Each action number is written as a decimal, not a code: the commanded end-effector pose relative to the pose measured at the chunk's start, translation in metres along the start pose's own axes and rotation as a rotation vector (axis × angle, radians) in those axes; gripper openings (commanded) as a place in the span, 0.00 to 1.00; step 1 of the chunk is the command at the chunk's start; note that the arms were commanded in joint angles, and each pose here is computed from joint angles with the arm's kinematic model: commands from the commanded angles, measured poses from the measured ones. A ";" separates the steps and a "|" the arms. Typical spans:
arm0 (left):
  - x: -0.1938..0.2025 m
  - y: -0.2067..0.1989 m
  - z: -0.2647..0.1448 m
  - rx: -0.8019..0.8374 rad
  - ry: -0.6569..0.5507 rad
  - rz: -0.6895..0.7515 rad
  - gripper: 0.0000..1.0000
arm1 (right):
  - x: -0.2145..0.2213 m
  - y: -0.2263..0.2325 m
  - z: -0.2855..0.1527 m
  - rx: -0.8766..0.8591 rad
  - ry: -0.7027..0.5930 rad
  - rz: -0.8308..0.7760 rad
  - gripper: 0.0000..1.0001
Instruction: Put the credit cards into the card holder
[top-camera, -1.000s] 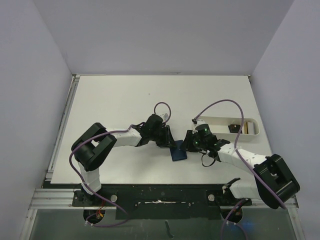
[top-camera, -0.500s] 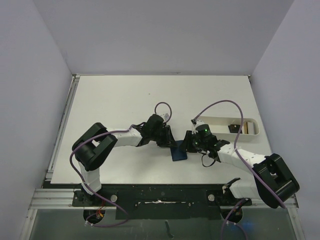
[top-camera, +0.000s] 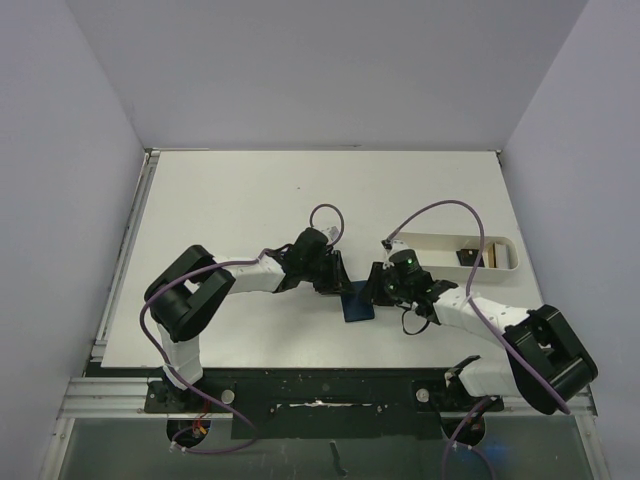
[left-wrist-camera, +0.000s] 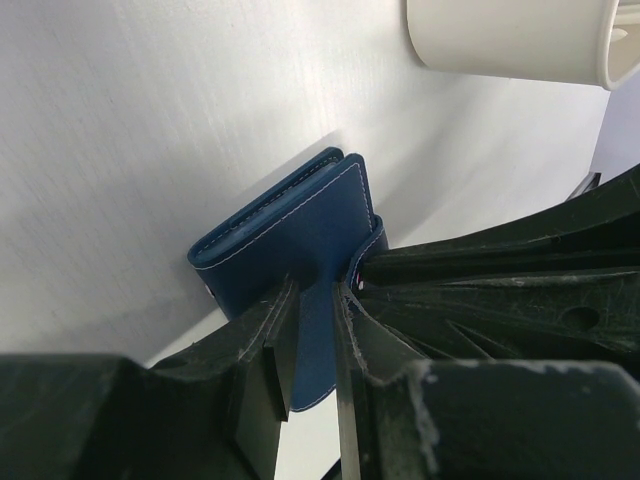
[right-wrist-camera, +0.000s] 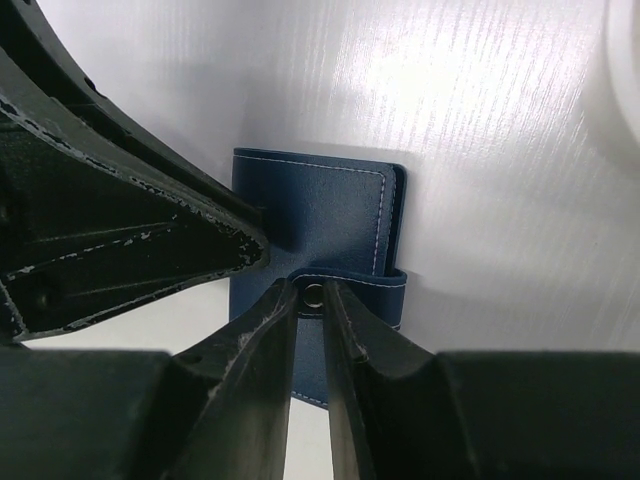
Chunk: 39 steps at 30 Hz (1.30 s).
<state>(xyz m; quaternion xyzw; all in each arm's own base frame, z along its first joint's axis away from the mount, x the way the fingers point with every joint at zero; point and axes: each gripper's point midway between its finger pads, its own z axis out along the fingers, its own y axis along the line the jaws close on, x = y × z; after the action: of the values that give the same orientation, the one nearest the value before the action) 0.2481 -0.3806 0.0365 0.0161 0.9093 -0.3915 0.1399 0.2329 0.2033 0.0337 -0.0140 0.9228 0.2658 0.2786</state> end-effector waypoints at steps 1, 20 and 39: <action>0.005 0.016 0.007 -0.075 0.015 0.012 0.20 | 0.010 -0.015 0.003 0.093 0.046 -0.036 0.19; 0.009 0.019 0.011 -0.080 0.034 0.001 0.20 | 0.045 -0.017 0.007 0.220 0.117 -0.119 0.12; 0.013 0.023 0.016 -0.091 0.053 -0.029 0.20 | 0.094 -0.027 0.006 0.301 0.184 -0.107 0.05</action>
<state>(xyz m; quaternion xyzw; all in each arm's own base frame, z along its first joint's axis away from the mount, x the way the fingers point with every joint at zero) 0.2486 -0.3826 0.0354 0.0113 0.9127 -0.3880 0.1280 0.2319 0.2076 0.0249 -0.0182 0.9317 0.1348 0.3367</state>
